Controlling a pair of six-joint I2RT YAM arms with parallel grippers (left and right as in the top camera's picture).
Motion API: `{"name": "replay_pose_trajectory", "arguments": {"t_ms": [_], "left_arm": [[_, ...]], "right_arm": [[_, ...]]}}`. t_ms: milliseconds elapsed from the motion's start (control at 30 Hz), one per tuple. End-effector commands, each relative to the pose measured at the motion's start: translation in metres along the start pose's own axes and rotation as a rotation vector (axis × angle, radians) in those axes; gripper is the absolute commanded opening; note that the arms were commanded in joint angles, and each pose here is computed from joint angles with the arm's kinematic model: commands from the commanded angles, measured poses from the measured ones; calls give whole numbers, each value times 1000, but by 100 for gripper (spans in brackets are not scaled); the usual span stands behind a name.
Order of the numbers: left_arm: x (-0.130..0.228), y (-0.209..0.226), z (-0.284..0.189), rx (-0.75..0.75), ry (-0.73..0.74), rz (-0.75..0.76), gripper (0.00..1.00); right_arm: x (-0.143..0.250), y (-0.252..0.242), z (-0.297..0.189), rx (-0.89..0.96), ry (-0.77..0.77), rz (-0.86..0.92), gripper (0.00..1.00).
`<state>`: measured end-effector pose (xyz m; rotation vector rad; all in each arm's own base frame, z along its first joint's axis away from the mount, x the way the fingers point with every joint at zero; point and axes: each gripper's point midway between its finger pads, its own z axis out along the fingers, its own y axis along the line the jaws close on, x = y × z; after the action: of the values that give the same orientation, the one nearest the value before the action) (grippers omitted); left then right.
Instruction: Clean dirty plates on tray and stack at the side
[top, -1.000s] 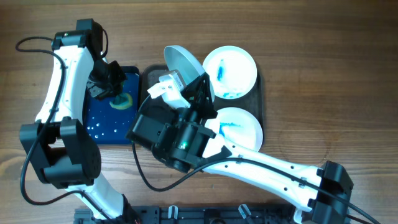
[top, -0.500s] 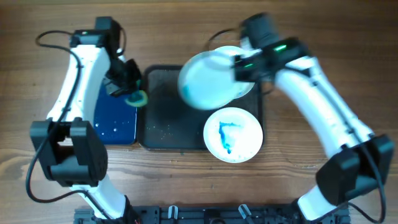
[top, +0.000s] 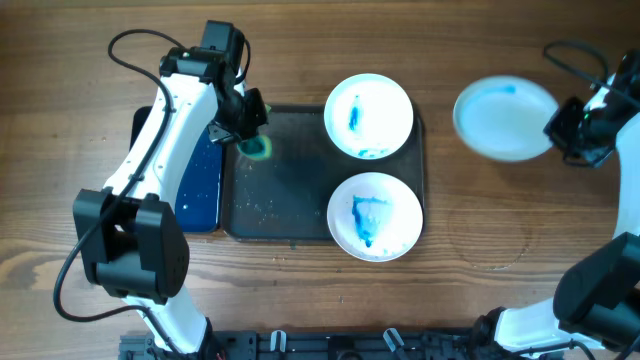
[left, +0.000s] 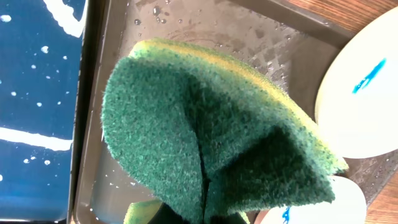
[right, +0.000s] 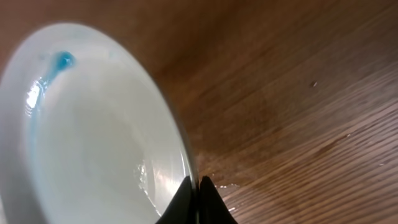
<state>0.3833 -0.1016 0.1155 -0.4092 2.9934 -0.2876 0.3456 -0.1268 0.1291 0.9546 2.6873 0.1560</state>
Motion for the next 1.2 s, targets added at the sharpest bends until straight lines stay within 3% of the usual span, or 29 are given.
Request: {"name": "replay_pose_trajectory", "arguments": {"t_ms": [0,300,367,400,467,700,767,833,1000,1167], "left_arm": [[-6,-10,-16,26,-57,21,4],[-5,-14,-15,30,-61,32,4],[-6,-14,-15,30,-61,32,4],[-6,-14,-15,30,-61,32,4],[-6,-14,-15,30,-61,32,4],[-4,-13,-15,26,-55,31,4],[-3,-13,-15,25,-51,38,4],[-1,-12,-15,21,-45,44,4],[0,-11,-15,17,-39,43,4],[-1,-11,-15,18,-41,64,4]], "right_arm": [[30,-12,33,14,61,17,4],[61,-26,92,3,33,64,5],[65,-22,93,-5,41,38,10],[69,-15,92,-36,61,0,17],[73,-4,85,-84,100,-17,23],[51,40,3,-189,159,-132,25],[72,75,-12,-364,226,-246,24],[95,84,-13,-384,299,-293,24],[165,90,5,-270,472,-433,24],[208,76,32,-86,526,-478,22]]}}
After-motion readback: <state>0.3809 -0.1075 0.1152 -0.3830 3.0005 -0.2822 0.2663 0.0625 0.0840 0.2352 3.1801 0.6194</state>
